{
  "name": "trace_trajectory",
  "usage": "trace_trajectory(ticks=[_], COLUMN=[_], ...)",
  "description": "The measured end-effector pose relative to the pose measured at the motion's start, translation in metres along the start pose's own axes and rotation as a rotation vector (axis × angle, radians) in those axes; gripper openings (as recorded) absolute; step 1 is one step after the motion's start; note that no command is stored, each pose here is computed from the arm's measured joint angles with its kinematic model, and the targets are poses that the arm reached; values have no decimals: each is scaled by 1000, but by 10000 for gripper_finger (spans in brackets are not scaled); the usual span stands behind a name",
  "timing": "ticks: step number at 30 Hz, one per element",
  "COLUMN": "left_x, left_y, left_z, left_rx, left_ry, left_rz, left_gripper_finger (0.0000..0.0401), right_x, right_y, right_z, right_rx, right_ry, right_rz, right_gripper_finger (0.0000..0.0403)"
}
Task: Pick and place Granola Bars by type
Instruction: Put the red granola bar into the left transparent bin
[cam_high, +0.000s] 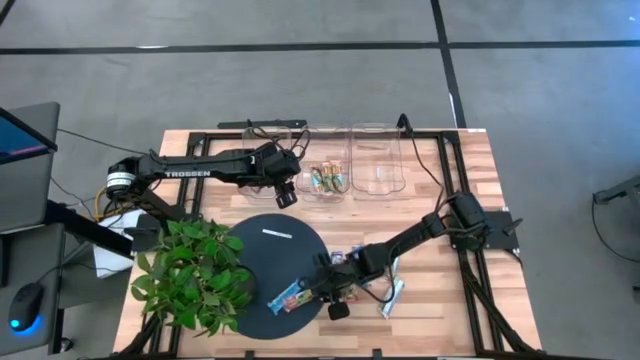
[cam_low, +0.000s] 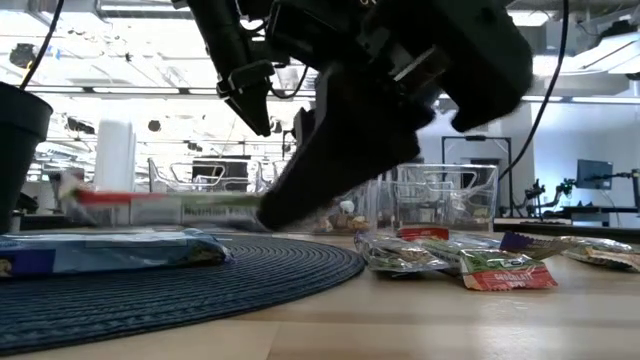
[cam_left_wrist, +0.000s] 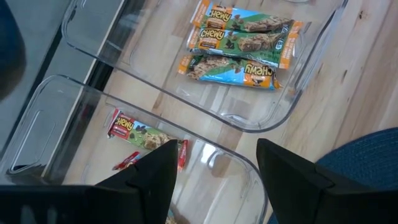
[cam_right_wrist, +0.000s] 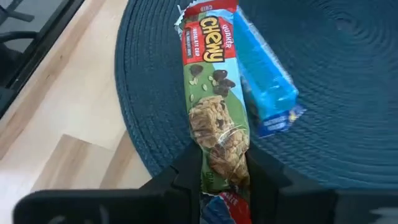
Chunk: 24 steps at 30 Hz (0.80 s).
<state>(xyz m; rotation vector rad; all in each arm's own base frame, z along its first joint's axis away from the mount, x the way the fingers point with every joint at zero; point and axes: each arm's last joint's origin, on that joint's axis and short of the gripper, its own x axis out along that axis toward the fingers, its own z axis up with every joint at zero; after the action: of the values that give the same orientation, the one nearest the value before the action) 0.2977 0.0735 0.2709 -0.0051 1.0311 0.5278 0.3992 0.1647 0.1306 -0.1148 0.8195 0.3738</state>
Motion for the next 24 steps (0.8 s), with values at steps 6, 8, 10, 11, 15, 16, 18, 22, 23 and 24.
trace_trajectory(ticks=[6, 8, 10, 11, 15, 16, 18, 22, 23, 24], left_x=[0, 0, 0, 0, 0, 0, 0, 0, 0, 0], left_y=[0, 0, 0, 0, 0, 0, 0, 0, 0, 0], left_z=[-1, -1, -1, -1, -1, -1, -1, -2, -2, -2], left_rx=[3, 3, 3, 3, 3, 4, 6, 17, 18, 18], left_ry=[9, 9, 9, 9, 9, 9, 9, 17, 19, 19], left_rz=[1, 1, 1, 1, 1, 1, 2, 3, 3, 3], left_gripper_finger=[213, 213, 213, 213, 213, 213, 213, 213, 213, 213], right_x=[-6, -7, -7, -7, -9, -9, -13, -22, -24, -25], right_y=[-9, -15, -22, -26, -37, -40, -42, -48, -50, -54], right_z=[0, -5, -8, -9, -13, -13, -12, -6, -6, -5], right_rx=[22, 53, 87, 103, 152, 156, 161, 163, 167, 175], right_ry=[31, 79, 112, 120, 158, 158, 157, 142, 144, 131], right_rz=[-79, -116, -142, -149, -172, -175, -179, -199, -213, -226], right_gripper_finger=[74, 73, 72, 72, 72, 72, 72, 72, 72, 72])
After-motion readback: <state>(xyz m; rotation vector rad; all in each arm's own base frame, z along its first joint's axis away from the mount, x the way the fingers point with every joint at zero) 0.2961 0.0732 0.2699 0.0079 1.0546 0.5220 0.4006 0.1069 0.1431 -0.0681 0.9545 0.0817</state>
